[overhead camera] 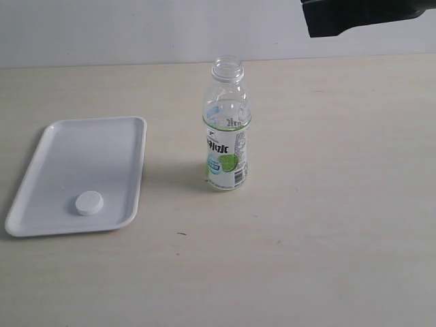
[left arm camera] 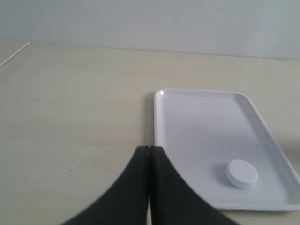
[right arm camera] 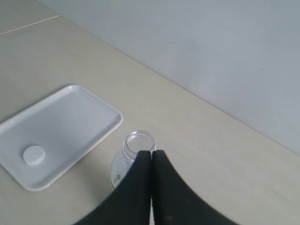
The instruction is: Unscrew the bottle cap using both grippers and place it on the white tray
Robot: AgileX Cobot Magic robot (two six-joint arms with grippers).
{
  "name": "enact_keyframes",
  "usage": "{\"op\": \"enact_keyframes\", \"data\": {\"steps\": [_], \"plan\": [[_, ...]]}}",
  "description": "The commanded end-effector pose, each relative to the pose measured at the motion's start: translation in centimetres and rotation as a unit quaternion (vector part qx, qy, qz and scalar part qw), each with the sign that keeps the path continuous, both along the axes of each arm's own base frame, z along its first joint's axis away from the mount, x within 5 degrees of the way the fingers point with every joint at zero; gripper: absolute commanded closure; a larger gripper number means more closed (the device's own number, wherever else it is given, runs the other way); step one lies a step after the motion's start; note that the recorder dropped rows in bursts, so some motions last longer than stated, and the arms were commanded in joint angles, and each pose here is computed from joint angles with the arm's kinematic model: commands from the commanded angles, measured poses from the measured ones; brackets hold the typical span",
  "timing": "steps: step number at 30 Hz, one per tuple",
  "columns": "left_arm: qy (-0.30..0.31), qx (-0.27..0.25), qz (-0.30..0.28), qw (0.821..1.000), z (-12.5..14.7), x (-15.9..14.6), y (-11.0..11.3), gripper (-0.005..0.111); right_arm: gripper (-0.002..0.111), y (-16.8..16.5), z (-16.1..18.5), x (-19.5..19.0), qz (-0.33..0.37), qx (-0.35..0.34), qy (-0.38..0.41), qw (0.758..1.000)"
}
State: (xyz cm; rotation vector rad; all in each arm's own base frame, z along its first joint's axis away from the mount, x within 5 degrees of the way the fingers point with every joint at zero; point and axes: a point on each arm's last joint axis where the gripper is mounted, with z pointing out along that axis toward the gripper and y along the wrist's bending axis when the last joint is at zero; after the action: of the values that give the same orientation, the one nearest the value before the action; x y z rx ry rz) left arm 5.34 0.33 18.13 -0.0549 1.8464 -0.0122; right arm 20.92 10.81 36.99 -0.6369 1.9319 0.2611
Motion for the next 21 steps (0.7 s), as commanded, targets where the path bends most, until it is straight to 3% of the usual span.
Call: {"op": "enact_keyframes", "data": {"steps": [1, 10, 15, 21], "plan": [[-0.004, 0.002, 0.001, 1.000, 0.0, 0.0, 0.0, 0.107, 0.108, -0.3, 0.1, 0.1, -0.002, -0.018, -0.019, 1.000], [-0.004, 0.002, 0.001, 1.000, 0.0, 0.0, 0.0, 0.107, 0.108, -0.6, -2.4, 1.0, -0.010, -0.090, 0.007, 0.996], [-0.004, 0.002, 0.001, 1.000, 0.0, 0.0, 0.0, 0.107, 0.108, -2.6, -4.1, 0.4, -0.074, -0.027, 0.018, 0.997], [-0.004, 0.002, 0.001, 1.000, 0.0, 0.0, 0.0, 0.107, 0.108, -6.5, -5.3, -3.6, -0.142, 0.003, -0.019, 0.990]]}}
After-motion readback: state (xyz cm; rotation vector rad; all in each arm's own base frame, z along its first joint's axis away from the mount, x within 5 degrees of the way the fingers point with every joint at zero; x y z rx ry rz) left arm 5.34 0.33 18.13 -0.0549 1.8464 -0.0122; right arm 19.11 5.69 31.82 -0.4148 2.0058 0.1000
